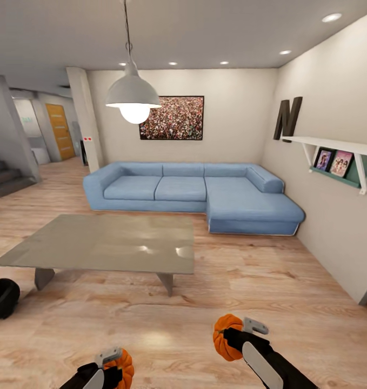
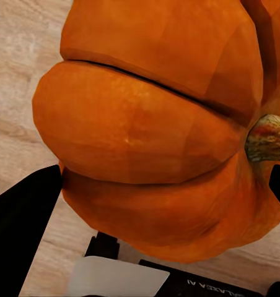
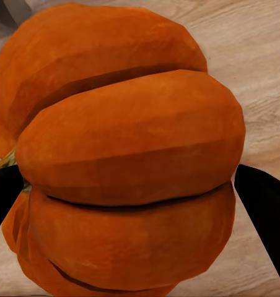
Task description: Place each of the two pumpkins and all three candles from the living room inside a cabinet in the living room (use any cabinet), then make sure every cabinet is closed, and position the cauldron so it is next to a table in the living room.
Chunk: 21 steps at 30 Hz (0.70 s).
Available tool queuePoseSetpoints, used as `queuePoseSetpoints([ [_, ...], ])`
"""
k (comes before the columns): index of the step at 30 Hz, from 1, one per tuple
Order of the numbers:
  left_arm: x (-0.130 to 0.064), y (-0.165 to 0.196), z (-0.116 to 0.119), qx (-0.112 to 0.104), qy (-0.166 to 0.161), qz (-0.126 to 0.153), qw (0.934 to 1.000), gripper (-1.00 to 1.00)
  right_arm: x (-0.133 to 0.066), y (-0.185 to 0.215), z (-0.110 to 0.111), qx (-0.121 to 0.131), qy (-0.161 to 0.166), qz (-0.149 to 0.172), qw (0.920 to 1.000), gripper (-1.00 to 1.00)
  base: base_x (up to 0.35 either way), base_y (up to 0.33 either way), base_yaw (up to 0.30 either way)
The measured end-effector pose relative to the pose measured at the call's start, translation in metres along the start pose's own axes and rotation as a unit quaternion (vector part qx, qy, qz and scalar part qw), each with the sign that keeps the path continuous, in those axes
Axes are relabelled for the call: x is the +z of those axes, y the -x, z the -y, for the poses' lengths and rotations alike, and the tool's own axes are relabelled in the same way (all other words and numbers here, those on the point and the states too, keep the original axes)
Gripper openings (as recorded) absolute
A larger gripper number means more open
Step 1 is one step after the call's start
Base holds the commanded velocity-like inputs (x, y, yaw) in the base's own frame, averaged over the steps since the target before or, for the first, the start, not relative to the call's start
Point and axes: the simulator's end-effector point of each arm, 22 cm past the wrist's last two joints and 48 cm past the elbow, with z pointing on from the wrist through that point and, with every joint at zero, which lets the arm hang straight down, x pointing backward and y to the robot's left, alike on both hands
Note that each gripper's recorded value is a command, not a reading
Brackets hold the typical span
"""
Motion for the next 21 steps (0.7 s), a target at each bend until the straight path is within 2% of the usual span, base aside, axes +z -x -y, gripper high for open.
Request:
queuePoseSetpoints([
  [21, 0.0007, -0.0001, -0.0023, 0.0, 0.002, -0.001, 1.0, -1.0, -0.0003, -0.0047, -0.0033, 0.0, -0.003, -0.007, 1.0, -1.0, 0.0, 0.0, 0.281],
])
